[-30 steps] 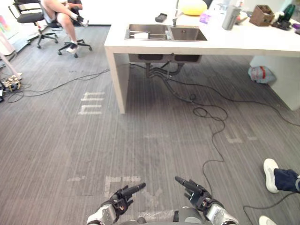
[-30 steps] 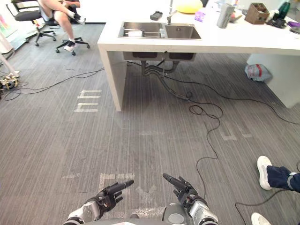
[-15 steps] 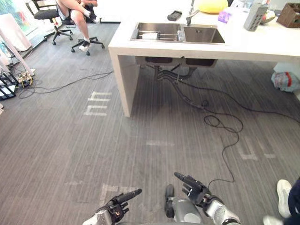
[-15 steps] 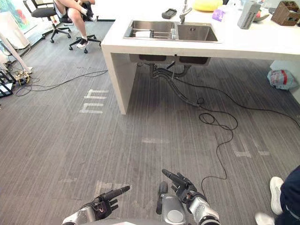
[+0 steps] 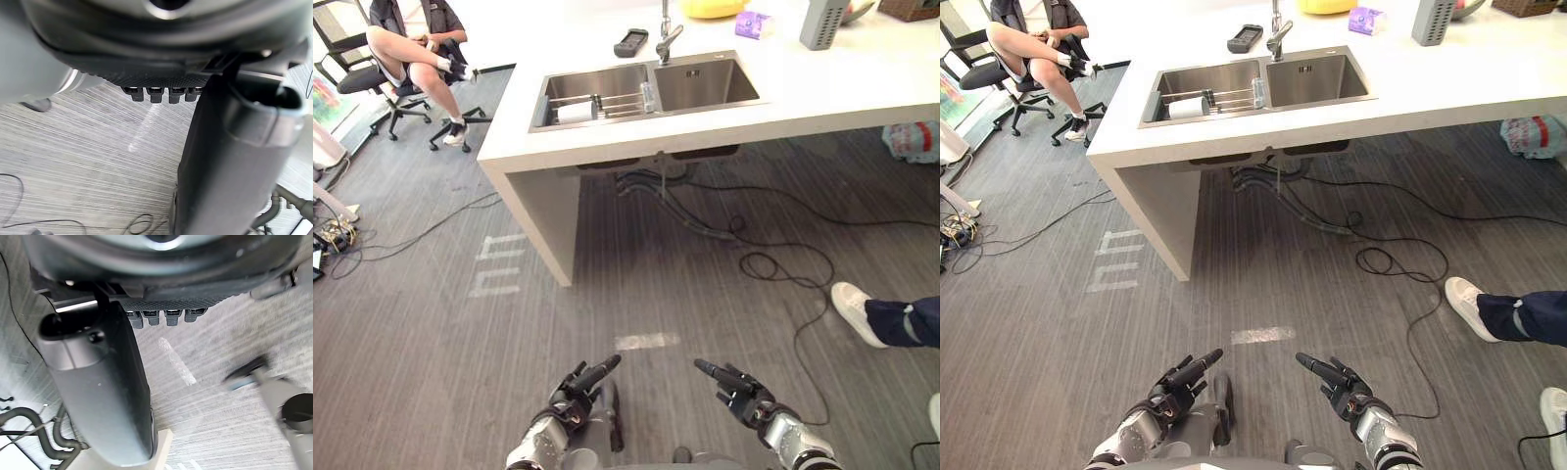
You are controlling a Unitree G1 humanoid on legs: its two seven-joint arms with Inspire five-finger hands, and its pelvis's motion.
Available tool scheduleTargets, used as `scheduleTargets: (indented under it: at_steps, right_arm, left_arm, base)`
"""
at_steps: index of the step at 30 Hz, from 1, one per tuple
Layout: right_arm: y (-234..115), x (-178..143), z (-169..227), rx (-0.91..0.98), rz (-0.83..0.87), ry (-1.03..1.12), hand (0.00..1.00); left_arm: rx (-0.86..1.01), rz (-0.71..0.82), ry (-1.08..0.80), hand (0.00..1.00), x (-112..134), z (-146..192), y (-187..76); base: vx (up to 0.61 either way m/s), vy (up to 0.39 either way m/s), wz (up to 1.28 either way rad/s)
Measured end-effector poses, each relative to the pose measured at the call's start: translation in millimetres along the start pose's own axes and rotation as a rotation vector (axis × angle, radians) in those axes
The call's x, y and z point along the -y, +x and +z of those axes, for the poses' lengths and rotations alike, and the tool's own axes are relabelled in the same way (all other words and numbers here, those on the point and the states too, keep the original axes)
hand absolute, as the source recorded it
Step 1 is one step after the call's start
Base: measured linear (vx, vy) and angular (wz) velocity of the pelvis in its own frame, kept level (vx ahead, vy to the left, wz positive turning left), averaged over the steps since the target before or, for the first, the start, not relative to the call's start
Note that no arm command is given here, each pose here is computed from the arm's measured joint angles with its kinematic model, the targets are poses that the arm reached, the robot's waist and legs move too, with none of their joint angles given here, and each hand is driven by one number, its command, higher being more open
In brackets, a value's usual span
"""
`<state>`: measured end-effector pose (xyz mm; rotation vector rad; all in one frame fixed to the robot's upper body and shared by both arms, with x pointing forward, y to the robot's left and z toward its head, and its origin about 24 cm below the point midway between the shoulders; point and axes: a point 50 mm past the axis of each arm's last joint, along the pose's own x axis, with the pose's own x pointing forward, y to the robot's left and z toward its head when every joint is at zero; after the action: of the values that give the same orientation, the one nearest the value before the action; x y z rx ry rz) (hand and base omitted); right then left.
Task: Walk over to the sink, pick up the cup, carry it to the dishwasher, place the cup inside the dishwasher, then close the dishwasher door
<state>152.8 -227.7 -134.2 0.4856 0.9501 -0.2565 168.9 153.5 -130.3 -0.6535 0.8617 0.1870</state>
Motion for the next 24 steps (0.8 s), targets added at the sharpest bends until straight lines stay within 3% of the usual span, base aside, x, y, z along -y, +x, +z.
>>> scheduleTargets:
  at_steps: [4,7,17,24]
  right_arm:
    - [-7.6,11.4,-30.3,-0.091,-0.009,0.002,1.0]
    - [-4.3,4.1,-26.1,-0.095,0.025,-0.041,1.0]
    - [-3.4,-3.0,-33.8,-0.068,-0.001,-0.01,1.0]
    - [-7.9,12.1,-48.5,-0.064,-0.101,0.159,1.0]
  left_arm:
    - [-0.01,0.028,0.025,1.0,-12.1,3.7,-3.5]
    - [0.008,0.052,0.025,1.0,-16.6,11.6,-4.4]
    - [-0.04,0.144,0.033,1.0,-34.3,-6.3,-12.7]
    - [0.224,0.228,0.013,1.0,-38.2,28.4,-16.9]
  base:
    - [0.43,0.291,0.07]
    - [0.33,0.21,-0.23]
    - [0.34,0.15,0.23]
    - [0.35,-0.137,0.79]
